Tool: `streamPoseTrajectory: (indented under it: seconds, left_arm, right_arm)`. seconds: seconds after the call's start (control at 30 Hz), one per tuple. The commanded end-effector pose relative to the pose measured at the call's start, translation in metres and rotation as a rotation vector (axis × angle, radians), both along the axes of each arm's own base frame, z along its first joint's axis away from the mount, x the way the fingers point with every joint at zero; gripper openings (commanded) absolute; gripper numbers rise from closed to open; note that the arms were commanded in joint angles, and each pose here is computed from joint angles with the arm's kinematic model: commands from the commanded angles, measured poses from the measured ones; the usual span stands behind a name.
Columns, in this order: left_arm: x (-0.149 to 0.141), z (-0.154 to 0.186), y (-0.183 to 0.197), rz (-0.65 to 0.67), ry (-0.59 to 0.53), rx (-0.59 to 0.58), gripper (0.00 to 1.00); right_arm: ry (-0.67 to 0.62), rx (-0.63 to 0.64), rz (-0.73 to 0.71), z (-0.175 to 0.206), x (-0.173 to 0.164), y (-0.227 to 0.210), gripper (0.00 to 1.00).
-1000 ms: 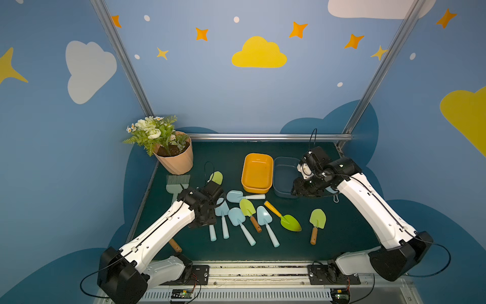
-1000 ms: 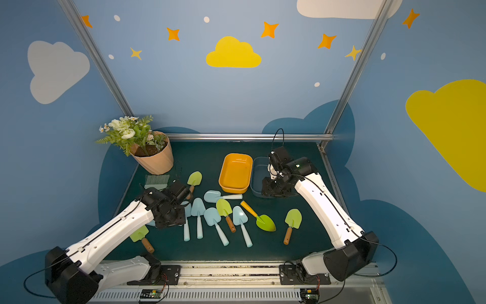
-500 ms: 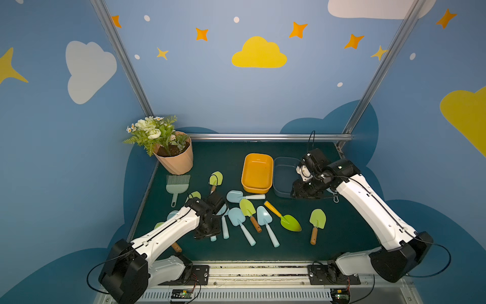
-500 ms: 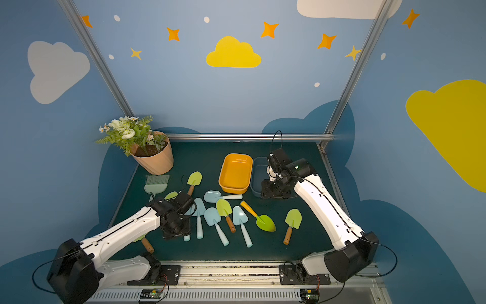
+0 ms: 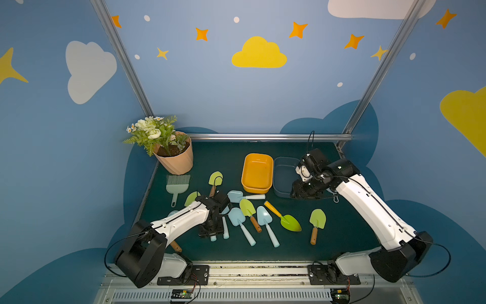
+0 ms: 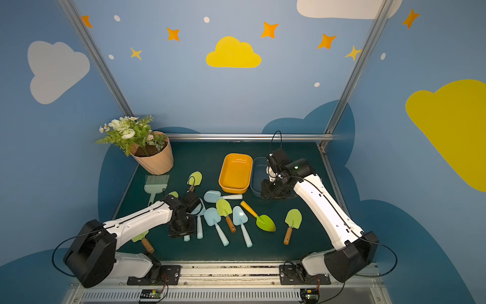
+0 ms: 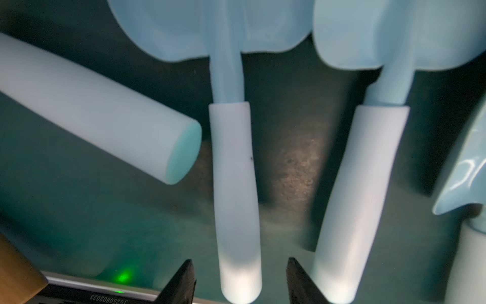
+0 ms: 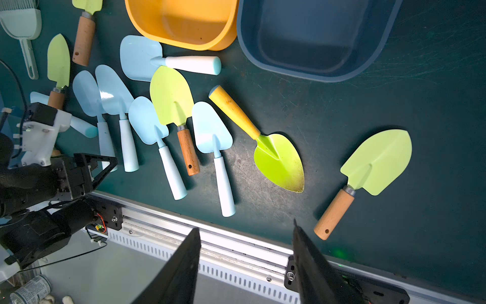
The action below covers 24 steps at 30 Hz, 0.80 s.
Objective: Sort the small shovels by color and place them into the storage box
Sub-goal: Pick up the shovel from the center of the board.
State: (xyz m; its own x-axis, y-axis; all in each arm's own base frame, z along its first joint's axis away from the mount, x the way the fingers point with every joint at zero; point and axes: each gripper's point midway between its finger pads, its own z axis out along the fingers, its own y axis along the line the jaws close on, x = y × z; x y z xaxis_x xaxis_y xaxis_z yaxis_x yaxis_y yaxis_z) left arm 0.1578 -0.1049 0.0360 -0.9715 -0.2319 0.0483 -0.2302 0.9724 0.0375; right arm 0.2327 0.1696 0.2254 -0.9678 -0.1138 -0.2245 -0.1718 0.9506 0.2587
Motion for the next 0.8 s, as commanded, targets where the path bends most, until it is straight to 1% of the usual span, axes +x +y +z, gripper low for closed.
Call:
streamPoseTrajectory:
  seconds: [0.0,0.3,0.77]
  left_arm:
    - [0.006,0.001,-0.001,-0.008,-0.010,-0.002,0.46]
    - [0.002,-0.013,-0.003,-0.011,0.015,-0.025,0.42]
    - [0.000,-0.020,0.002,-0.023,0.033,-0.027,0.31]
  right_arm:
    - [0.025,-0.024,0.010,-0.005,-0.006,-0.003,0.57]
    - [0.031,-0.030,0.009,-0.009,-0.006,-0.004,0.57]
    - [0.041,-0.038,0.001,-0.014,-0.008,-0.006,0.57]
